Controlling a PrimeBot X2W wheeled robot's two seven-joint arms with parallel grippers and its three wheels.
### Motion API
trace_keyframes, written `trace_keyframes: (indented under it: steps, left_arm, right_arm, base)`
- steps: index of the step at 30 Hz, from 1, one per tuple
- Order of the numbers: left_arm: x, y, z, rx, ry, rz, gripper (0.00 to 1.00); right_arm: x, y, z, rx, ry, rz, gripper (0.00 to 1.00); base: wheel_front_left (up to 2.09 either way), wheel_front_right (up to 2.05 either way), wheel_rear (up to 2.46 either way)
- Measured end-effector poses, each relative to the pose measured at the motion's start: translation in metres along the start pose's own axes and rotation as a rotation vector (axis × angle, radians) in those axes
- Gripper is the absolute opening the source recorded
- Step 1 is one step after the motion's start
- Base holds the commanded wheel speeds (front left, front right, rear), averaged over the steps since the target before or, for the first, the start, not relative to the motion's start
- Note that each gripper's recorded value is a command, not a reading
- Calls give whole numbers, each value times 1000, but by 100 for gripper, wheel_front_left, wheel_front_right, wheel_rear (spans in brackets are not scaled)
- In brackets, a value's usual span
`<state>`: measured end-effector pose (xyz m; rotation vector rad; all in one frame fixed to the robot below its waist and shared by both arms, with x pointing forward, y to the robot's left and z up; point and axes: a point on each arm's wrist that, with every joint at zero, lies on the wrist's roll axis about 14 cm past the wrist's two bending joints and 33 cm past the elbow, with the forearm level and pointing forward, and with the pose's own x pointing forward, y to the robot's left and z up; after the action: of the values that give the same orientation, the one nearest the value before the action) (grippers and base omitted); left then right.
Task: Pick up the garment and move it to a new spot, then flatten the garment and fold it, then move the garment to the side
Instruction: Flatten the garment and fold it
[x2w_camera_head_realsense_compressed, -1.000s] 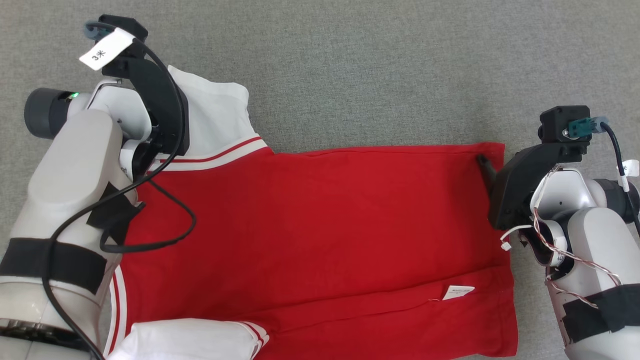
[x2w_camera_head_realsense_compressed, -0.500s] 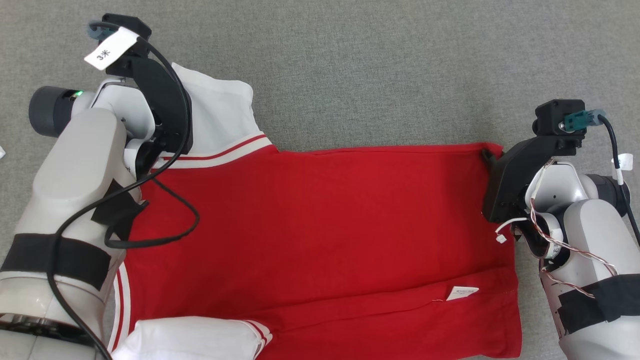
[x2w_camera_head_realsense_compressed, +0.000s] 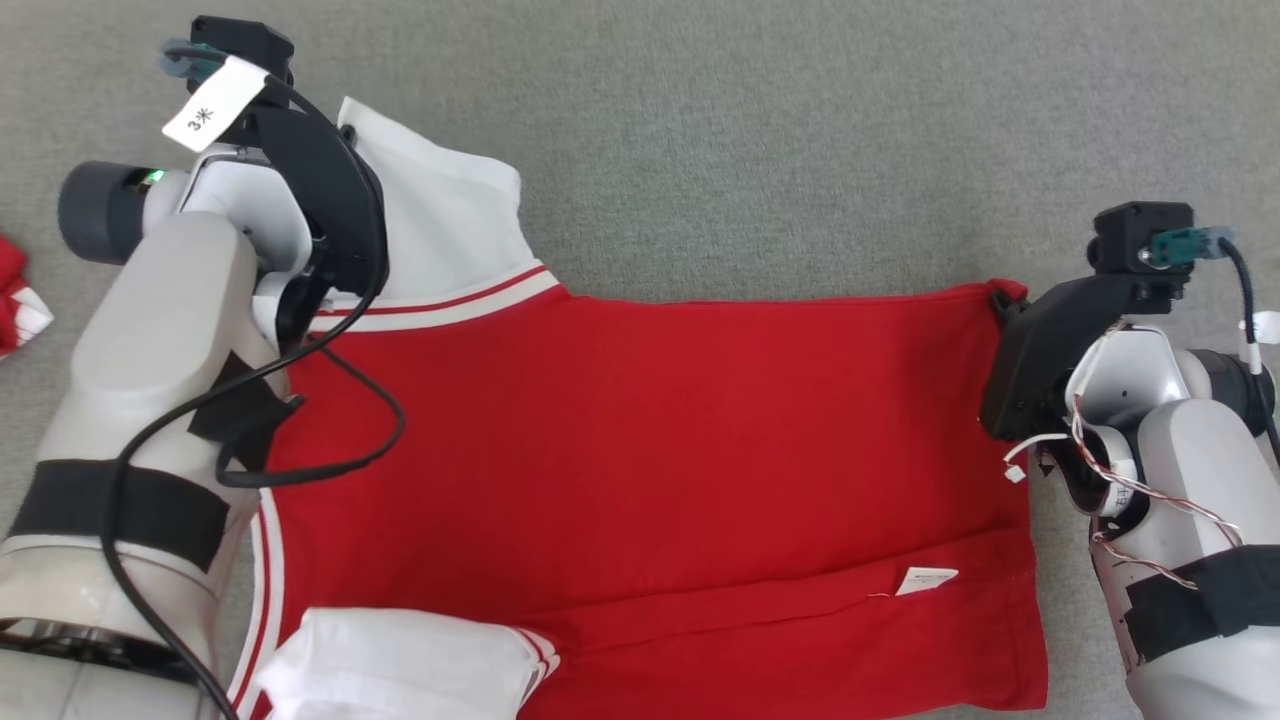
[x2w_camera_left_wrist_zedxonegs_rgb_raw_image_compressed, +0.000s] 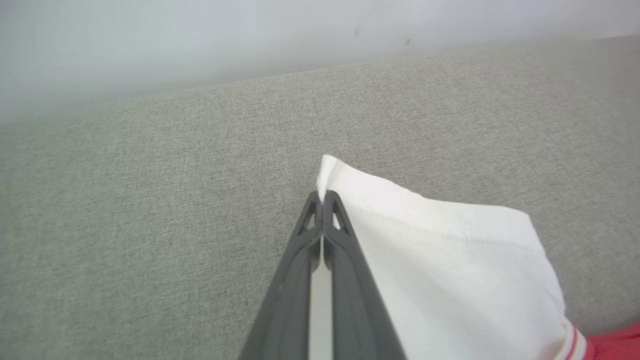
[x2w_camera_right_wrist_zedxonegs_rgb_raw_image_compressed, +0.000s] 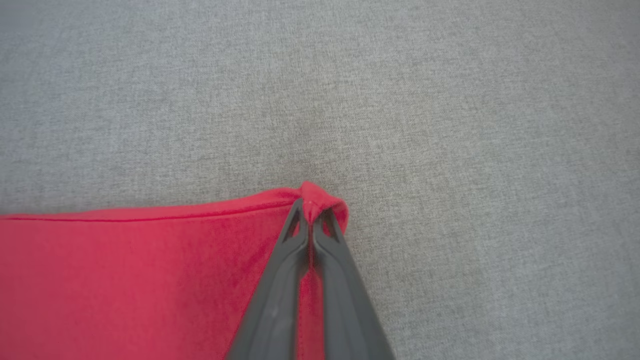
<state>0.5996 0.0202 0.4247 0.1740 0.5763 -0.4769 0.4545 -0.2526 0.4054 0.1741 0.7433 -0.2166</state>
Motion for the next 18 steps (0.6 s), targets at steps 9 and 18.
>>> trace_keyframes:
  steps: [9, 18]
  left_arm:
    - [-26, -15, 8, -37, -144, -34, 0]
    - [-72, -50, -18, -150, -286, -90, 0]
  right_arm:
    - [-18, -2, -8, 57, -29, 39, 0]
    - [-44, -21, -29, 48, -32, 30, 0]
  base:
    - [0, 0, 0]
    - [0, 0, 0]
